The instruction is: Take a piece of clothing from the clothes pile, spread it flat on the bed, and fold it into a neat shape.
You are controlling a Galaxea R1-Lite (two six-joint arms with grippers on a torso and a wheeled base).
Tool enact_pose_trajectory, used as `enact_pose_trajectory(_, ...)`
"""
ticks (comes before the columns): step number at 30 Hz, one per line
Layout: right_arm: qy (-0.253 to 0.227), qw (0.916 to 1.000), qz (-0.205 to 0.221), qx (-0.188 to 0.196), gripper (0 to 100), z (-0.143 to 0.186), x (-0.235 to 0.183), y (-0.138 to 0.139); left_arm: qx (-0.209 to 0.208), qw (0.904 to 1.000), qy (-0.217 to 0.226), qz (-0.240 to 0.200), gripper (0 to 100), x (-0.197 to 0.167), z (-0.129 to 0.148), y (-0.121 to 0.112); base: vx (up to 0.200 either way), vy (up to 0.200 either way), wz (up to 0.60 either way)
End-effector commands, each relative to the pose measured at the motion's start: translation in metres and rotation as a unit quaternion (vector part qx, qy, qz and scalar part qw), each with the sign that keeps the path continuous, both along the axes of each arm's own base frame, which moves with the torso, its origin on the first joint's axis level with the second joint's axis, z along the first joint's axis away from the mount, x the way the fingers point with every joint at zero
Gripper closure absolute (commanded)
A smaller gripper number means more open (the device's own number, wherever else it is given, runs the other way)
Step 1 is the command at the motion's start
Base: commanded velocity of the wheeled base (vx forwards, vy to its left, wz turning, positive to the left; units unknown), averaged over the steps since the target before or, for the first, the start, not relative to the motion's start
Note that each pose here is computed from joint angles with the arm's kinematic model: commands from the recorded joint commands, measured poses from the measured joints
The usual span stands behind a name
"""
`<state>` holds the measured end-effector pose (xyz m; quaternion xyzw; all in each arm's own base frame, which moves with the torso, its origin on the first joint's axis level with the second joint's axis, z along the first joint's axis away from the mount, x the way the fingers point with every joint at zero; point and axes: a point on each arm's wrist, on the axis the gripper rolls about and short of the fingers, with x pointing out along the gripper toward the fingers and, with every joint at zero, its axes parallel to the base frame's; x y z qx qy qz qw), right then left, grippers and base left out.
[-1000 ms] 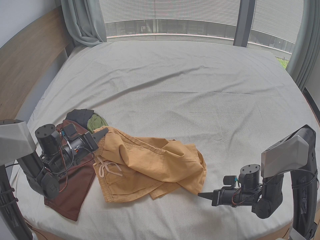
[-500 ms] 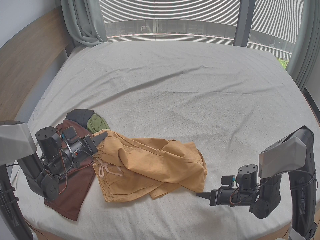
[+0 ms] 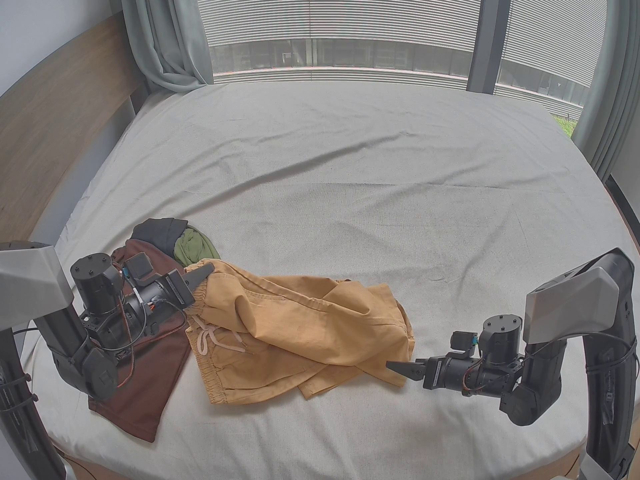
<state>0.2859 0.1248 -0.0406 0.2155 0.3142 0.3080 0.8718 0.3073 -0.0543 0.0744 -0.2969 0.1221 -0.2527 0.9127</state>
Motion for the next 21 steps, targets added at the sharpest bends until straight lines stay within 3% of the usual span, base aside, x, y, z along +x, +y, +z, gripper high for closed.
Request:
enact_pose_trajectory(1, -0.011, 0.9999, 0.003, 0.005, 0, 0.004, 0.003, 0.003, -0.001, 1.0000, -0.004, 0.000, 100, 0.000, 0.002, 0.000, 0.000, 0.000, 0.00)
enact_pose_trajectory(7, -0.020, 0.9997, 0.005, 0.010, 0, 0.010, 0.004, 0.005, -0.001, 1.0000, -0.005, 0.000, 100, 0.000, 0.003, 0.000, 0.000, 0.000, 0.00)
enact_pose_trajectory(21, 0.000, 0.9999, 0.010, 0.004, 0, -0.009, 0.006, 0.009, -0.001, 1.0000, -0.008, 0.003, 100, 0.000, 0.004, 0.002, 0.000, 0.000, 0.00)
